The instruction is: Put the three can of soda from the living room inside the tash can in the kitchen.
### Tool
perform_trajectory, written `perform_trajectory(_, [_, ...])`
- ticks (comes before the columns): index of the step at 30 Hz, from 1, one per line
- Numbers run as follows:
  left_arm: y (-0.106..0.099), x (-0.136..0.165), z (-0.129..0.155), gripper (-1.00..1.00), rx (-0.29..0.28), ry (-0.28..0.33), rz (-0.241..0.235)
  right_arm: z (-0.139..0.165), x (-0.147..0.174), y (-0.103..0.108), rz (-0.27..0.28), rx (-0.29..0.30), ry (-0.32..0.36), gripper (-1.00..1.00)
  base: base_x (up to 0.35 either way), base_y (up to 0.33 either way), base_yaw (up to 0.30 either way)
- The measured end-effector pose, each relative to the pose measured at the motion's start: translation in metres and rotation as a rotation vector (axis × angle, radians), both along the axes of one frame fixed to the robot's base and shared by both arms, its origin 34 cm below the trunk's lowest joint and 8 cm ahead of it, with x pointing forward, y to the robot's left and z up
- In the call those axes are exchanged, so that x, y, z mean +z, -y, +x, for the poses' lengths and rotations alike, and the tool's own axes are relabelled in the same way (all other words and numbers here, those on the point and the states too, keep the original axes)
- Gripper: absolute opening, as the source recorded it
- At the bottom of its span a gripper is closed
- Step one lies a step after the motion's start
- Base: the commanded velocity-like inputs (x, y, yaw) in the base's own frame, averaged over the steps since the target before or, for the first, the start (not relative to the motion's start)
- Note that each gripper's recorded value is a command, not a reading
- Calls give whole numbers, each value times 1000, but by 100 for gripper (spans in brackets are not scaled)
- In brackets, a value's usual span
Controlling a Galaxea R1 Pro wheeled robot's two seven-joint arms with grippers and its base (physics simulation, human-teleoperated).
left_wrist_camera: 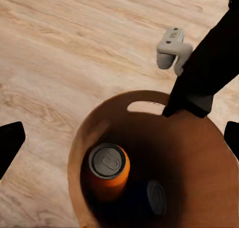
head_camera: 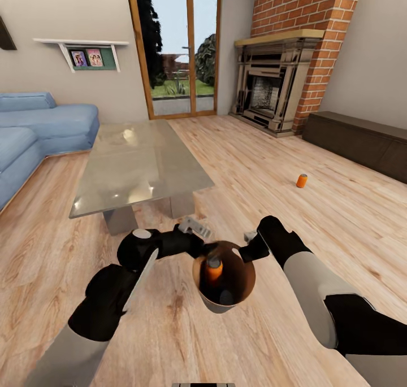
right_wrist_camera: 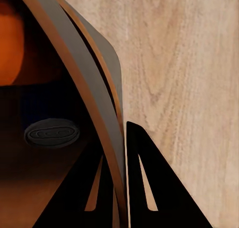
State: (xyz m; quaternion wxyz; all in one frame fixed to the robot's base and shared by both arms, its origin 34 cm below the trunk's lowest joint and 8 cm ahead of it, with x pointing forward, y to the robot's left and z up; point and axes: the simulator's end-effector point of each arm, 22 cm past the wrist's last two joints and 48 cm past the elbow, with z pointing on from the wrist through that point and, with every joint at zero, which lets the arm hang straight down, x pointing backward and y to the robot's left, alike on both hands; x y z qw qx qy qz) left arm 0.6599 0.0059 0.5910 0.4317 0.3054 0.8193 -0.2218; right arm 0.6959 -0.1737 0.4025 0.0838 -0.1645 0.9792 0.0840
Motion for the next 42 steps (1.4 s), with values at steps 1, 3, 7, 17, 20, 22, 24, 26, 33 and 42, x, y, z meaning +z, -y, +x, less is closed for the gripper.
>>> perform_trajectory(1, [-22,6,14,100,61,8,-23,0,-1,1,-2,0,-1,-100,0,0,0])
perform_trajectory(3, [-55,14,31,100,146,34,-67,-1,-2,4,-11,2,0,-100,0,0,0])
perform_trajectory(7, [-138,-13,41,100,358,102,-148,-3,-5,8,-13,-6,-6,-100,0,0,0])
perform_trajectory(17, [-194,-161,22,100,547,51,-70,-17,-24,38,-35,-49,-30,-100,0,0,0])
perform_trajectory(20, [-202,-196,11,100,579,30,-40,-25,-38,53,-3,-80,-18,-100,0,0,0])
perform_trajectory(22, [-204,-202,9,100,585,38,-29,-28,-44,65,-13,-86,-12,-100,0,0,0])
perform_trajectory(24, [-207,-208,8,100,589,53,-5,-30,-52,82,-3,-114,9,-100,0,0,0])
perform_trajectory(26, [-210,-214,4,100,592,53,12,-41,-67,91,18,-135,22,-100,0,0,0])
perform_trajectory(33, [-213,-225,-2,100,605,36,27,-44,-77,97,19,-151,53,-100,122,-73,0])
perform_trajectory(42, [-215,-227,-3,100,614,30,30,-40,-73,96,18,-164,68,-100,251,-195,-112])
